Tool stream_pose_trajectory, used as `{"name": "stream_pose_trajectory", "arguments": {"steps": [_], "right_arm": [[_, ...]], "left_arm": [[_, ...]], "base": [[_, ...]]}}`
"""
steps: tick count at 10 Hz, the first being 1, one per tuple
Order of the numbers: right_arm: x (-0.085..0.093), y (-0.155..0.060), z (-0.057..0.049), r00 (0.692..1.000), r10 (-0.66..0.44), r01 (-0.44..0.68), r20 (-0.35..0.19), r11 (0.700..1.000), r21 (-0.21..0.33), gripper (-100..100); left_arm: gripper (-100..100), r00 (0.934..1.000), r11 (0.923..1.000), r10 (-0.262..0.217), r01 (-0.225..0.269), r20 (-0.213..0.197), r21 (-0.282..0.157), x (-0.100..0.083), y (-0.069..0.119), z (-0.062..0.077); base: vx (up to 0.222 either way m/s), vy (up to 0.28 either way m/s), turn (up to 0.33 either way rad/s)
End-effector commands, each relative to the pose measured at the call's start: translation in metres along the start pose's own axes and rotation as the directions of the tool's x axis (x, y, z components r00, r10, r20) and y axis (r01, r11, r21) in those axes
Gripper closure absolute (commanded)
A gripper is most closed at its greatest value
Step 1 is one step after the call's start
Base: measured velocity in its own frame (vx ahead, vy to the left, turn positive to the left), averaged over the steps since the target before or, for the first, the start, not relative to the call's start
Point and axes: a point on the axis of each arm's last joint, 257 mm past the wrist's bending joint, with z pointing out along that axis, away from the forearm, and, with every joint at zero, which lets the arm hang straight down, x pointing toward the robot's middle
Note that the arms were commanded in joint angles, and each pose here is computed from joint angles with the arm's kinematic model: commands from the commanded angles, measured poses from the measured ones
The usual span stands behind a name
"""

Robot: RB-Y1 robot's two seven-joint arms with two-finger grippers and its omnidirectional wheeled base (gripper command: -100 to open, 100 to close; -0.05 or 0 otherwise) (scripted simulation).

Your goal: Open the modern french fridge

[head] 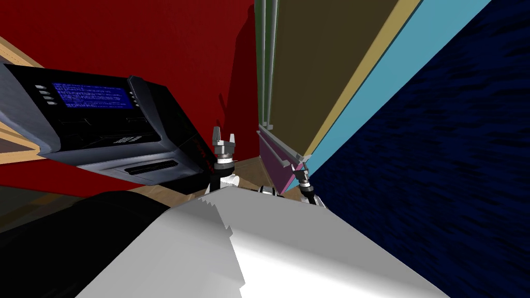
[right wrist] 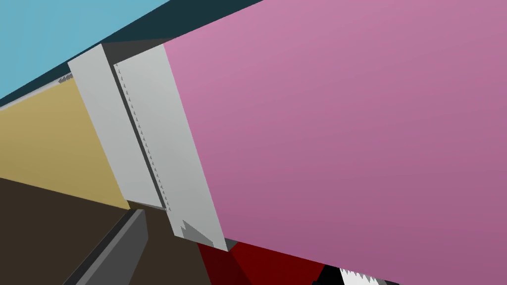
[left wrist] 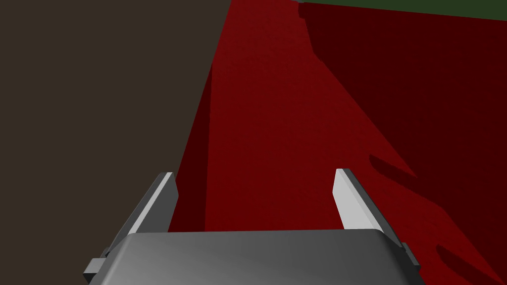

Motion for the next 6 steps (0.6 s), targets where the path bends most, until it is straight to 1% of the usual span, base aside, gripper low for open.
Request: {"name": "stream_pose_trajectory", "arguments": {"steps": [1, 2, 3, 6], "right_arm": [[0.005, 0.026, -0.015, 0.998, -0.06, 0.058, -0.032, 0.996, -0.062, -100], [0.005, 0.026, -0.015, 0.997, -0.066, 0.064, -0.032, 0.996, -0.063, -100], [0.003, 0.037, -0.021, 0.995, -0.091, 0.088, -0.033, 0.993, -0.082, -100], [0.003, 0.037, -0.021, 0.993, -0.117, 0.114, -0.031, 0.99, -0.082, -100]], "left_arm": [[0, 1.0, 1.0, 0.0, 0.0, 0.0, 0.0, 0.0, 0.0, 0.0], [0, 1.0, 1.0, 0.0, 0.0, 0.0, 0.0, 0.0, 0.0, 0.0], [0, 1.0, 1.0, 0.0, 0.0, 0.0, 0.0, 0.0, 0.0, 0.0], [0, 1.0, 1.0, 0.0, 0.0, 0.0, 0.0, 0.0, 0.0, 0.0]], "base": [[0.01, -0.001, 0.009], [0.006, -0.002, 0.0], [0.005, -0.003, 0.012], [0.008, -0.004, -0.001]]}}
